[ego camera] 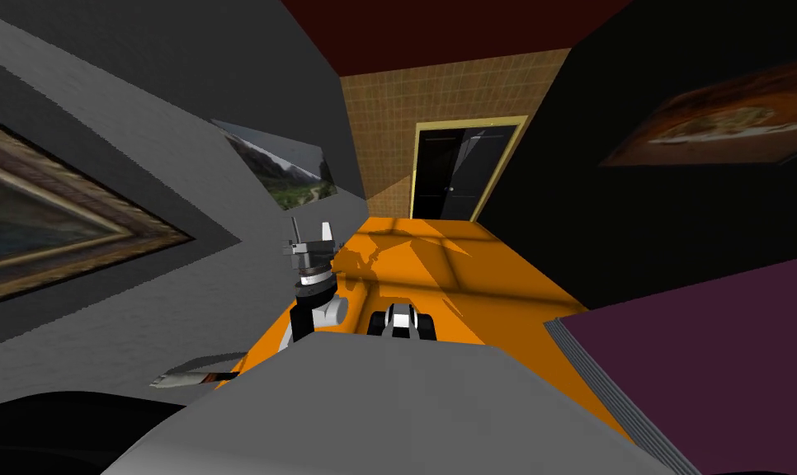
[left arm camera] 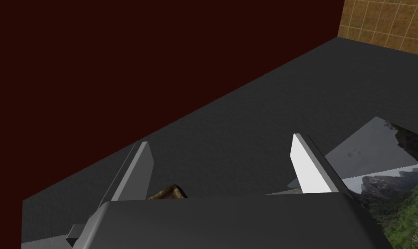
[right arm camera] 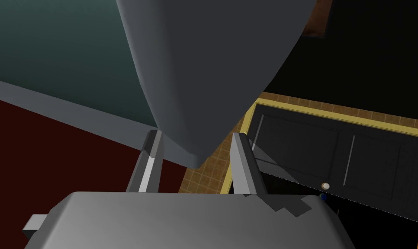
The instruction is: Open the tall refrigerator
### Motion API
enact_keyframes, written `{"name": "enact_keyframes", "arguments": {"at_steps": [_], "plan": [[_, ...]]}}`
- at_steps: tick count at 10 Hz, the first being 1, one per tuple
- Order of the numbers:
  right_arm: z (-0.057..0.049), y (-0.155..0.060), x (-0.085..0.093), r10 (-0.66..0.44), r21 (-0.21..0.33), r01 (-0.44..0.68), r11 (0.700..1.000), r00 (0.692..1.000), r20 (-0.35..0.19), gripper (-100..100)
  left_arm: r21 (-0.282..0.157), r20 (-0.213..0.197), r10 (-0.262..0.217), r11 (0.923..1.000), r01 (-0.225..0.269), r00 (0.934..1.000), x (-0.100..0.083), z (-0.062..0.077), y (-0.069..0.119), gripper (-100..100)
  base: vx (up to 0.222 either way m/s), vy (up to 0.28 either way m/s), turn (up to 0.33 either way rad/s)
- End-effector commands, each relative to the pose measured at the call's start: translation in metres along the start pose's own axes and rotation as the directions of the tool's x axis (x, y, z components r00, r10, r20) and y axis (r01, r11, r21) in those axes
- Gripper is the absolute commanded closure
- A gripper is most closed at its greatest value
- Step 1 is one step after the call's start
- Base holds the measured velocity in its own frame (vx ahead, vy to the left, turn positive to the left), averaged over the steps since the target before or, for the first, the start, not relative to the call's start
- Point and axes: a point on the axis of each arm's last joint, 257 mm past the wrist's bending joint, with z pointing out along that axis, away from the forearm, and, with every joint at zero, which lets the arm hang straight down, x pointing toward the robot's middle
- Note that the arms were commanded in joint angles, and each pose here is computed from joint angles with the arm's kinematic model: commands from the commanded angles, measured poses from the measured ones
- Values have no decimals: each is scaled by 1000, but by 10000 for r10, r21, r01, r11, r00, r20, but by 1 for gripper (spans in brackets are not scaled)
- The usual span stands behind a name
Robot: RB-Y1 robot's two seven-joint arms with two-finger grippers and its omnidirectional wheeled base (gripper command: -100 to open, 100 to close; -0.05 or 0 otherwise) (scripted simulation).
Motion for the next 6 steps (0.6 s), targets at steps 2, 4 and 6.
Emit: {"name": "enact_keyframes", "arguments": {"at_steps": [2, 4, 6], "plan": [[-1, -11, 17, -270, 191, 278, 9994, 9988, -409, 100, 0, 0, 0, 10000, 0, 10000, 0, 0, 0, 0, 248, 100, -8], [-4, -14, 32, -439, 233, 457, 9987, 9964, -724, 100, 0, 0, 0, 10000, 0, 10000, 0, 0, 0, 0, 244, 83, -3], [1, -28, 32, -362, 79, 367, 9993, 9975, -602, -100, 1, -1, 1, 10000, -1, 10000, 0, 0, 0, 0, 78, 19, -119]]}}
